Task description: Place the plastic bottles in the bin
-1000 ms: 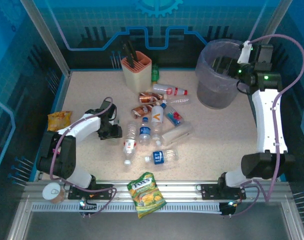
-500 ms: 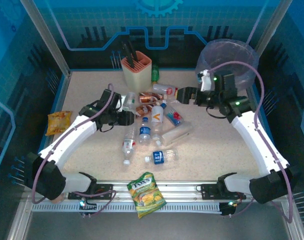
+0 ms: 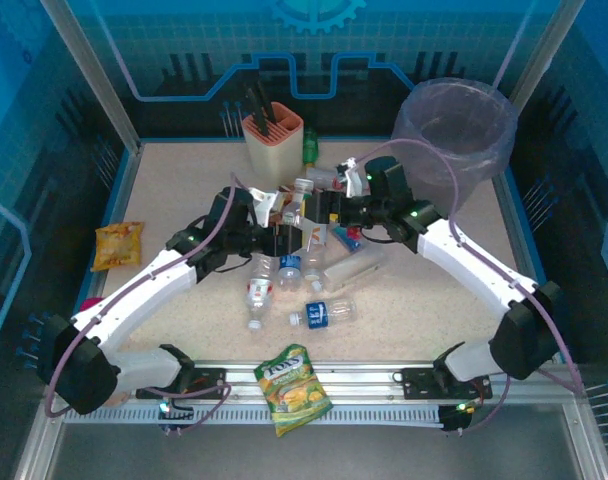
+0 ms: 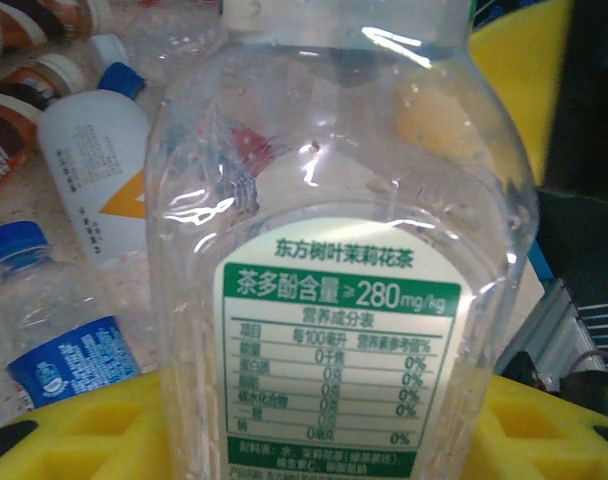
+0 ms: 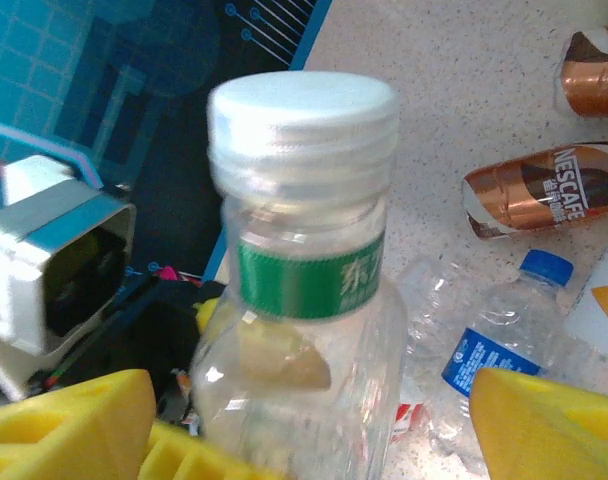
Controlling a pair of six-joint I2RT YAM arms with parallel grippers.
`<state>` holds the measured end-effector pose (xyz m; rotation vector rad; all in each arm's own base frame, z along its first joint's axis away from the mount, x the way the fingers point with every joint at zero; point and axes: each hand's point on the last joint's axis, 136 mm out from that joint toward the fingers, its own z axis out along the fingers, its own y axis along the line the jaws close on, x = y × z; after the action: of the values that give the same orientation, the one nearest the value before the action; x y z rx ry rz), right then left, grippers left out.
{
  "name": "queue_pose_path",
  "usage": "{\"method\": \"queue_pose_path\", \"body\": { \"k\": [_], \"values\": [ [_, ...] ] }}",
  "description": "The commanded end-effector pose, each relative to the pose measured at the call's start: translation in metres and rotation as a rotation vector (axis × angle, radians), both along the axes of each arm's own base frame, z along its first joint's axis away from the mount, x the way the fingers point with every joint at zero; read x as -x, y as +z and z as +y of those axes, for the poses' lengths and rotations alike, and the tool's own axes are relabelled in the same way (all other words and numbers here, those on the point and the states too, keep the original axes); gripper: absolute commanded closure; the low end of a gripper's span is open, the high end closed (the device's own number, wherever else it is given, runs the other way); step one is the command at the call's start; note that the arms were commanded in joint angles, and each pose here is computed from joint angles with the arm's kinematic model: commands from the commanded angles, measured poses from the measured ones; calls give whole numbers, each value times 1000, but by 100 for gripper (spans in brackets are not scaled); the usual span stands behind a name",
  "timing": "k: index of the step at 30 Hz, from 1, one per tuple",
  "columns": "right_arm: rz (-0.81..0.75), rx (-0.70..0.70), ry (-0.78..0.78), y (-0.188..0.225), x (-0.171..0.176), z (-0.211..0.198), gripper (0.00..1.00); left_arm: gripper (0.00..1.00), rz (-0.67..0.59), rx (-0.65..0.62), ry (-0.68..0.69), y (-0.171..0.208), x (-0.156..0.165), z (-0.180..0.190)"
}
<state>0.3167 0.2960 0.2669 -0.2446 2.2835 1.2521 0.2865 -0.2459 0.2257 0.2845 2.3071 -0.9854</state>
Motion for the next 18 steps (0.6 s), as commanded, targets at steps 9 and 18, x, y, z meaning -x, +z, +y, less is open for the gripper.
{"method": "queue_pose_path", "body": {
  "k": [9,18],
  "values": [
    [-73,-31,5,15,-23,20,38,78,9,21,-85,0,17,-15],
    [-86,17,-24,11,-30,15,50,79,6,20,-81,2,15,-15]
  ]
}}
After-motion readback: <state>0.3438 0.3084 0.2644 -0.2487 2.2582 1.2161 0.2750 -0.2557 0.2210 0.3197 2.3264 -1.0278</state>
